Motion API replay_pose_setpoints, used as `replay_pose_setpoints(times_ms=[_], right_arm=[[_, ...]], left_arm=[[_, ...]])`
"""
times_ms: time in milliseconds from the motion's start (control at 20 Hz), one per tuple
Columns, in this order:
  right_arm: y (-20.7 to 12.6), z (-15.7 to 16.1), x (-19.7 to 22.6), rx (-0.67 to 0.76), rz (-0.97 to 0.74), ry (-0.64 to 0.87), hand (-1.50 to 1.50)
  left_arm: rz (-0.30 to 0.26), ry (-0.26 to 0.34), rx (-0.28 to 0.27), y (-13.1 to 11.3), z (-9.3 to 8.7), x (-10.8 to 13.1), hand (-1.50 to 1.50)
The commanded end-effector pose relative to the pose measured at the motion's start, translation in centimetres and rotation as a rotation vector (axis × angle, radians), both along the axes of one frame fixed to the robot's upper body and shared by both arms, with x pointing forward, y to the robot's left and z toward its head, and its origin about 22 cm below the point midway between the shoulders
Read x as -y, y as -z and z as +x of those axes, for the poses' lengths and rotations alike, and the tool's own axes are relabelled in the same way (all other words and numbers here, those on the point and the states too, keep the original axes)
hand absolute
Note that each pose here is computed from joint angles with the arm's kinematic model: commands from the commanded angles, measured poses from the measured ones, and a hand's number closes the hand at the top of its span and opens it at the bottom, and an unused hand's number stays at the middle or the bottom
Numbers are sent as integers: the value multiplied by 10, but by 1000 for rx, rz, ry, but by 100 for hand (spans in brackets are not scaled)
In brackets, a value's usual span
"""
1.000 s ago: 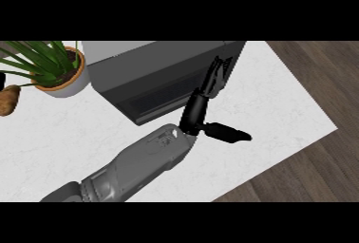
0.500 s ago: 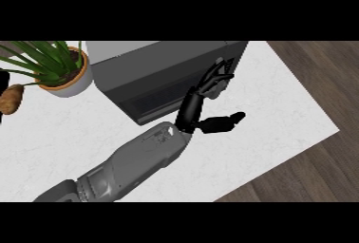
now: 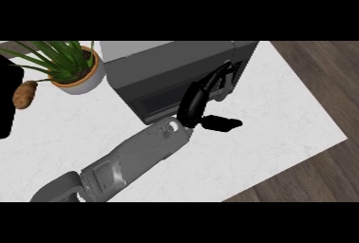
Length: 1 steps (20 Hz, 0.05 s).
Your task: Pick up the milk, place it into the microwave and close the microwave
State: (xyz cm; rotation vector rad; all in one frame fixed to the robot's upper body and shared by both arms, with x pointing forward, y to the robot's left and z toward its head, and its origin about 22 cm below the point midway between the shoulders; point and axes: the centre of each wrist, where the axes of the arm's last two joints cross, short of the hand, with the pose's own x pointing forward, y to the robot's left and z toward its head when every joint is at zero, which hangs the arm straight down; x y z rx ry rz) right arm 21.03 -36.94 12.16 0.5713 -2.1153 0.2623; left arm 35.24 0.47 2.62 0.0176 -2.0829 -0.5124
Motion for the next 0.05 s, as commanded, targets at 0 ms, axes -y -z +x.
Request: replay_pose_setpoints(times_ms=[0], right_arm=[[-3,-1,1,-3,-3,5,-150]], left_arm=[[95,-241,-70,-4,34,-32,-150]])
